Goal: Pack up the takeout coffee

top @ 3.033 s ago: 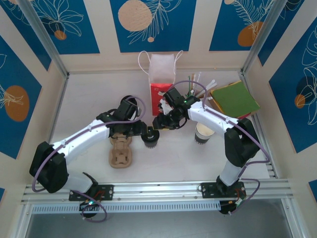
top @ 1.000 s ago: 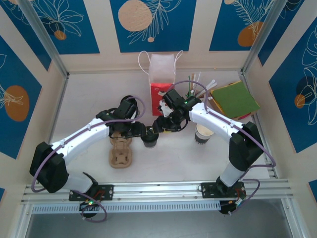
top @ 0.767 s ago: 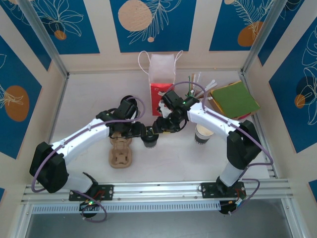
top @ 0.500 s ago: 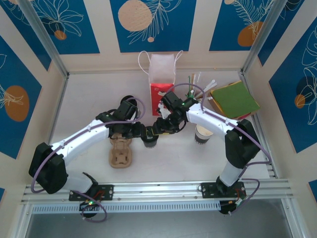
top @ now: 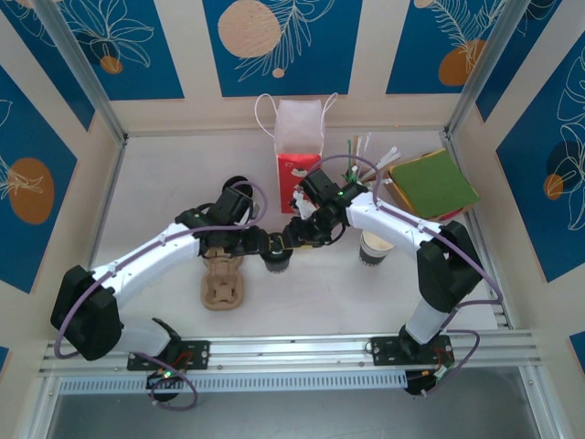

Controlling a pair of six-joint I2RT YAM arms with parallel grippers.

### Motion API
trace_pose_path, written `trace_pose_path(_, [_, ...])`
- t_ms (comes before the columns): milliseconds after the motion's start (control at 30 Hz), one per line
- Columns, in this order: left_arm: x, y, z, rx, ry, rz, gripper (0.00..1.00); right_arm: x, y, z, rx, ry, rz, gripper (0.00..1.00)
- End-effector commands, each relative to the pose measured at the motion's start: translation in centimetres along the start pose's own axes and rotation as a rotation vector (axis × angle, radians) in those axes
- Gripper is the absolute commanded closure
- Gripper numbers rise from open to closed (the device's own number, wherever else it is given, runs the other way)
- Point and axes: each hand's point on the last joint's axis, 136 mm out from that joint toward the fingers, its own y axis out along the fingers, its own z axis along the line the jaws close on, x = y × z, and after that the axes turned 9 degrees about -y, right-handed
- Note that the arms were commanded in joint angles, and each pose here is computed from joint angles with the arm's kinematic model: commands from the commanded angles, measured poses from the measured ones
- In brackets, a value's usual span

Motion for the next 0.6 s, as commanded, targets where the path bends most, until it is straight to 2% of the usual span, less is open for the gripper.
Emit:
trace_pose_path(0, [-1.3, -0.1, 1.4, 0.088, 0.009, 0.059, 0.63, -0.9, -0.1, -0.5, -0.043, 0.016, 0.048, 0.54])
trace_pose_path(467, [1.1, -3.6, -2.0, 0.001, 0.025, -0.039, 0.47, 1.2, -4.3, 1.5, -0.055, -0.031, -0.069, 0.42])
trace_pose_path(567, [1.7, -4.7, -2.4, -0.008, 0.031, -0.075, 0.39, 1.5, -5.5, 1.3, -0.092, -0.042, -0.116, 0.37])
